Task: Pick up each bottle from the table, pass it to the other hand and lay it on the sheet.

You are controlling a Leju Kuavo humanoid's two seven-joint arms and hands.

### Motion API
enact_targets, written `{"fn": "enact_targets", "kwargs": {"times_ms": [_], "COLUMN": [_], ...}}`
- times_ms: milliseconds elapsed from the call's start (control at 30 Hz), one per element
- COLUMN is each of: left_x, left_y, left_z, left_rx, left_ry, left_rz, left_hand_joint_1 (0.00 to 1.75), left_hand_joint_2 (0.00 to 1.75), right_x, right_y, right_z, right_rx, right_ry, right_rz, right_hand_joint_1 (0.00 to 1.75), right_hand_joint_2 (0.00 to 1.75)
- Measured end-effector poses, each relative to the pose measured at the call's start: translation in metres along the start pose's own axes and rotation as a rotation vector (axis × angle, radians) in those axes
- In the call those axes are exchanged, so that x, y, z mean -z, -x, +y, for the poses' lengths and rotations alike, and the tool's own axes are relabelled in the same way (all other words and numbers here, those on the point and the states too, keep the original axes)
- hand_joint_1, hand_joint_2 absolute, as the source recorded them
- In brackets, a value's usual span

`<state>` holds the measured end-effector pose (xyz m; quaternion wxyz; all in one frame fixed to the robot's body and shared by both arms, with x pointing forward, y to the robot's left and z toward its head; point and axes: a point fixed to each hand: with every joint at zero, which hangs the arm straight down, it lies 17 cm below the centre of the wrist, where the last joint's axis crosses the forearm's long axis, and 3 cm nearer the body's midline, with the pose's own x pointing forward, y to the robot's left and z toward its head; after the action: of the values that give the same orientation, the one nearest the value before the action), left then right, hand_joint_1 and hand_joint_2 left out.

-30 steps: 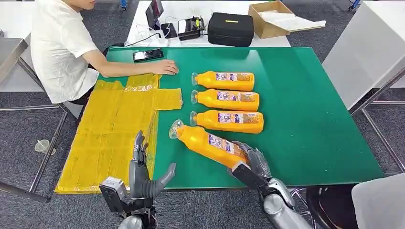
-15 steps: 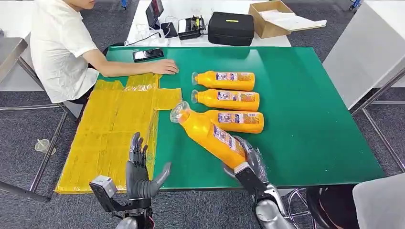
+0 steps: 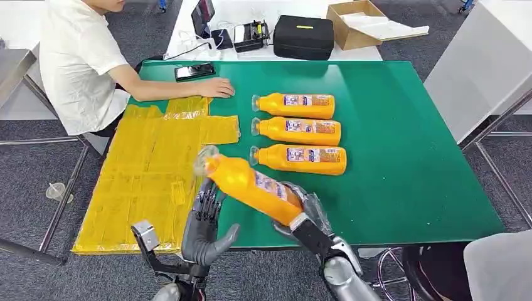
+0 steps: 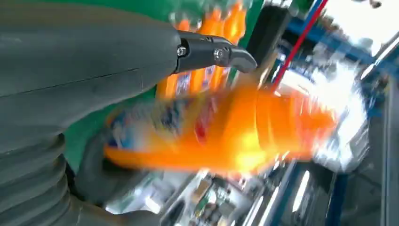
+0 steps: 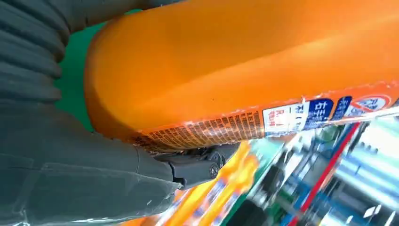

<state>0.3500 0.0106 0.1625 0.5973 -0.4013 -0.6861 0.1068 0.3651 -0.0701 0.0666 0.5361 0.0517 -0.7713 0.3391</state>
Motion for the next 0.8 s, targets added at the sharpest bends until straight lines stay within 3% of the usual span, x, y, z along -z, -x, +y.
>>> {"fn": "enact_targets", "kwargs": {"times_ms": [267,533,633,667,800], "left_x": [0.007,0.011,0.015,0.018,0.024], "left_y": [0.011,0.015,0.013,0.012,0.008], "left_z": [0.002,0.008,0.012,0.013,0.025], "left_rx": [-0.086,-0.083,-0.102,-0.114,-0.131], "left_ry": [0.025,0.012,-0.001,-0.008,-0.061], "left_rz": [0.075,0.087,0.088,0.084,0.069], "left_hand_joint_1": [0.00,0.00,0.00,0.00,0.00], "left_hand_joint_2": [1.75,1.75,1.75,1.75,1.75], "right_x": [0.028,0.034,0.036,0.036,0.036], "right_y": [-0.014,-0.019,-0.025,-0.028,-0.035], "right_z": [0.029,0.047,0.054,0.060,0.074], "right_rx": [-0.123,-0.142,-0.160,-0.159,-0.159], "right_ry": [-0.108,-0.169,-0.193,-0.205,-0.238], "right_rz": [-0.086,-0.112,-0.140,-0.150,-0.172], "right_hand_joint_1": [1.75,1.75,1.66,1.73,1.71], "right_hand_joint_2": [1.75,1.75,1.75,1.75,1.75]}}
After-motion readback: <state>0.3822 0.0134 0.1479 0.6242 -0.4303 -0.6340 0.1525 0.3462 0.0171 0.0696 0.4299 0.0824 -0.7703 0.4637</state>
